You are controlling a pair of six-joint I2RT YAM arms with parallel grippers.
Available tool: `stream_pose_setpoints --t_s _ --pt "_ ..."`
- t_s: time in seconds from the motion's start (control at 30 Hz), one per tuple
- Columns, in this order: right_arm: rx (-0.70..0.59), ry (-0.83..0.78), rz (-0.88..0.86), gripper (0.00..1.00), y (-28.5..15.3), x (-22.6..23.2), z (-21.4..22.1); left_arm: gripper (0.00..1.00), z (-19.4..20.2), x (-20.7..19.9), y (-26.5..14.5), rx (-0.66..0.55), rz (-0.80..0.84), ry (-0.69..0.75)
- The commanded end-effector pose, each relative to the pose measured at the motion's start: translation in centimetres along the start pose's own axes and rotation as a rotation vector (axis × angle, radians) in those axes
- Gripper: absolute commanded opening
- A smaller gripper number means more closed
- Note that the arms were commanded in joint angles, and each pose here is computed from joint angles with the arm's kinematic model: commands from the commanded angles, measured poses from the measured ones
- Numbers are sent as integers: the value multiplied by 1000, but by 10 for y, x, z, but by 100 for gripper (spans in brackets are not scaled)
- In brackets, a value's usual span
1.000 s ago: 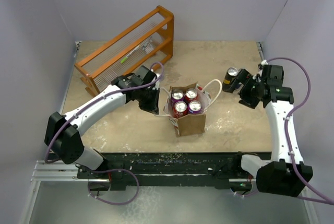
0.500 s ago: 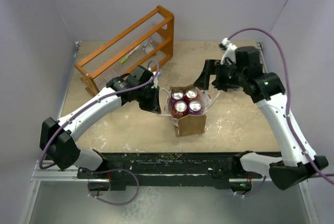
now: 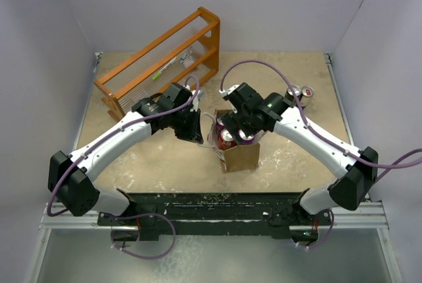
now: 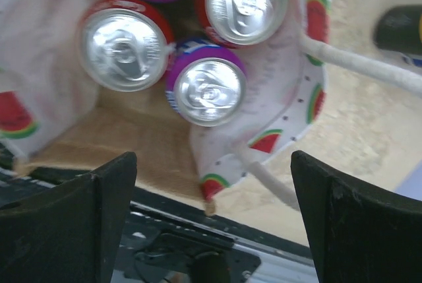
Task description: Take the beverage out of the canvas bag
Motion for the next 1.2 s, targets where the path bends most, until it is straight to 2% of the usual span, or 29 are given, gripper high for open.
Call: stream_pose_setpoints --t_s 0.0,0.27,0.53,0.9,1.1,1.17 --pt "23 -35 205 100 3 -18 5 0 3 0 -10 -17 10 9" --pt "78 -32 126 100 41 -1 2 0 0 -2 -9 -19 21 0" --pt "144 43 62 100 73 -8 9 0 -2 -1 -7 -2 7 6" --pt "161 47 11 100 101 0 4 0 -3 0 -2 9 0 7" --pt "187 55 17 94 112 3 6 0 -8 -1 2 15 4 13" --pt "193 58 24 89 114 2 7 0 -9 -1 4 16 3 13"
Point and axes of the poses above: each gripper's point midway between its finger pads, its own y axis out along the fingers, its own x axis along the line the jaws close on, z = x × y, the point moved 9 cm from there along -y, back along the fingers, and after that the axes turned 4 degrees about y, right-handed, at the moved point
